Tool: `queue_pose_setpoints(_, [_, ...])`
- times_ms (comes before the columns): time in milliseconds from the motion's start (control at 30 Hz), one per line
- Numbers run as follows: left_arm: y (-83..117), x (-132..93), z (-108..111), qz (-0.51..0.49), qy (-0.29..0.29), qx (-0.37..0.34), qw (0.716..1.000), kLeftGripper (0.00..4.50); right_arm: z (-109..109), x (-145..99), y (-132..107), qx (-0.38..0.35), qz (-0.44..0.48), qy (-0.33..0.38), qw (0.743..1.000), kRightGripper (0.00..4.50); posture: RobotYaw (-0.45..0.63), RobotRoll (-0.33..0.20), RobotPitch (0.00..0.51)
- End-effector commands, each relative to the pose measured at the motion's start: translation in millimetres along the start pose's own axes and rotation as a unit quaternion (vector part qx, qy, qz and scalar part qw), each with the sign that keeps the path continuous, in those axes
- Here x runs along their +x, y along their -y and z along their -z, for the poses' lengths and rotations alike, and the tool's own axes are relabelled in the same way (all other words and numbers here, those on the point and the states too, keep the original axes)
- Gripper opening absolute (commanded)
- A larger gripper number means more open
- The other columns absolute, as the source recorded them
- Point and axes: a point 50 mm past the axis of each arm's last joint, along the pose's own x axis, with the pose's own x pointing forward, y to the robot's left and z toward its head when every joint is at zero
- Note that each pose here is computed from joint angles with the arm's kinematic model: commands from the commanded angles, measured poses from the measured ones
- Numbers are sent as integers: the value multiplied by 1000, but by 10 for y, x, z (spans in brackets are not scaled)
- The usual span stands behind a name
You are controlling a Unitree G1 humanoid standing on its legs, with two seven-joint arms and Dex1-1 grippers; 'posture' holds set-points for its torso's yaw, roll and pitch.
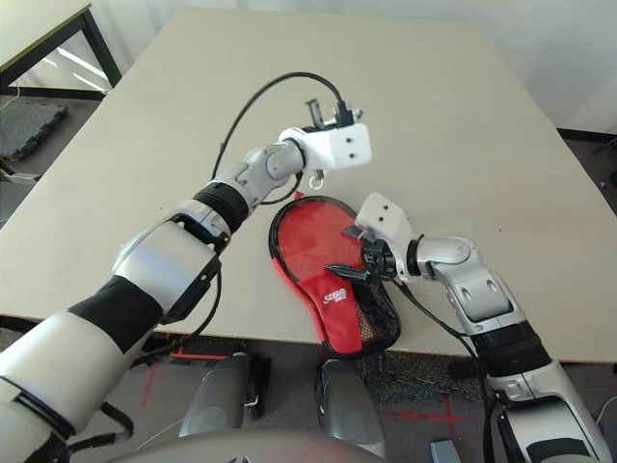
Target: Store the ping-pong paddle in its case and zip it.
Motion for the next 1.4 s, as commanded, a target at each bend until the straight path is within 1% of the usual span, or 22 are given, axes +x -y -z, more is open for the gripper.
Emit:
queue_pose_setpoints(33, [110, 11, -56, 56, 37, -41, 997, 12, 644, 52, -245, 107, -34, -132, 985, 4500, -132, 0, 157])
queue_pose_setpoints(100, [120, 4, -51, 66, 44, -64, 995, 12, 646, 55, -244, 107, -36, -133, 985, 4500, -114, 0, 155])
queue_pose_setpoints(233, [163, 2, -43, 80, 51, -87, 992, 12, 631, 87, -226, 102, -42, -134, 985, 4500, -96, 0, 155])
queue_pose_setpoints(433, [297, 53, -92, 100, 63, -137, 983, 12, 573, 141, -168, 95, -44, -128, 986, 4500, -85, 0, 150])
queue_pose_setpoints(467, [331, 64, -109, 110, 69, -154, 980, 592, 572, 143, -166, 94, -45, -128, 986, 4500, -85, 0, 149])
queue_pose_setpoints(500, [350, 69, -120, 116, 73, -165, 977, 866, 573, 144, -165, 94, -45, -128, 986, 4500, -86, 0, 149])
queue_pose_setpoints(533, [341, 82, -149, 111, 81, -185, 973, 1235, 574, 146, -166, 94, -45, -128, 986, 4500, -86, 0, 149])
queue_pose_setpoints(667, [251, 105, -261, 100, 114, -237, 960, 2817, 584, 154, -169, 95, -45, -127, 986, 4500, -83, 0, 148])
queue_pose_setpoints(700, [216, 105, -291, 96, 124, -249, 956, 3164, 586, 157, -170, 95, -46, -128, 986, 4500, -76, 0, 147])
queue_pose_setpoints(733, [192, 105, -309, 94, 131, -257, 953, 3627, 587, 160, -170, 96, -46, -128, 986, 4500, -76, 0, 147])
queue_pose_setpoints(767, [158, 104, -334, 90, 140, -264, 950, 3942, 587, 163, -169, 96, -46, -128, 986, 4500, -73, 0, 146])
queue_pose_setpoints(800, [104, 103, -378, 84, 153, -272, 946, 4382, 586, 166, -168, 95, -47, -128, 986, 4500, -73, 0, 146])
queue_pose_setpoints(833, [45, 101, -427, 78, 167, -282, 942, 4451, 587, 169, -167, 95, -47, -128, 986, 4500, -73, 0, 146])
queue_pose_setpoints(900, [-46, 93, -496, 70, 188, -294, 934, 4451, 586, 177, -163, 94, -48, -127, 986, 4500, -64, 0, 145])
queue_pose_setpoints(967, [-226, 42, -568, 60, 217, -296, 928, 4451, 579, 194, -156, 93, -50, -127, 986, 4500, -45, 0, 141])
queue_pose_setpoints(1033, [-363, -32, -559, 63, 232, -294, 925, 4451, 572, 210, -153, 90, -54, -127, 986, 4500, -34, 0, 137])
queue_pose_setpoints(1067, [-388, -65, -516, 72, 229, -294, 925, 4451, 567, 217, -151, 89, -56, -126, 986, 4500, -27, 0, 137])
queue_pose_setpoints(1200, [-338, -260, -147, 159, 161, -258, 939, 4451, 551, 238, -132, 85, -58, -126, 987, 4500, -10, 0, 133])
queue_pose_setpoints(1233, [-326, -300, -84, 170, 149, -250, 942, 4451, 549, 240, -127, 85, -58, -126, 987, 4500, -10, 0, 133])
queue_pose_setpoints(1267, [-318, -341, -23, 178, 140, -248, 942, 4451, 548, 240, -120, 85, -58, -126, 987, 4500, -7, 0, 133])
queue_pose_setpoints(1333, [-307, -505, 239, 175, 103, -255, 946, 4451, 548, 238, -106, 83, -60, -126, 987, 4500, 4, 0, 132])
queue_pose_setpoints(1400, [-295, -643, 422, 168, 78, -266, 946, 4451, 544, 238, -94, 81, -61, -127, 987, 4500, 11, 0, 130])
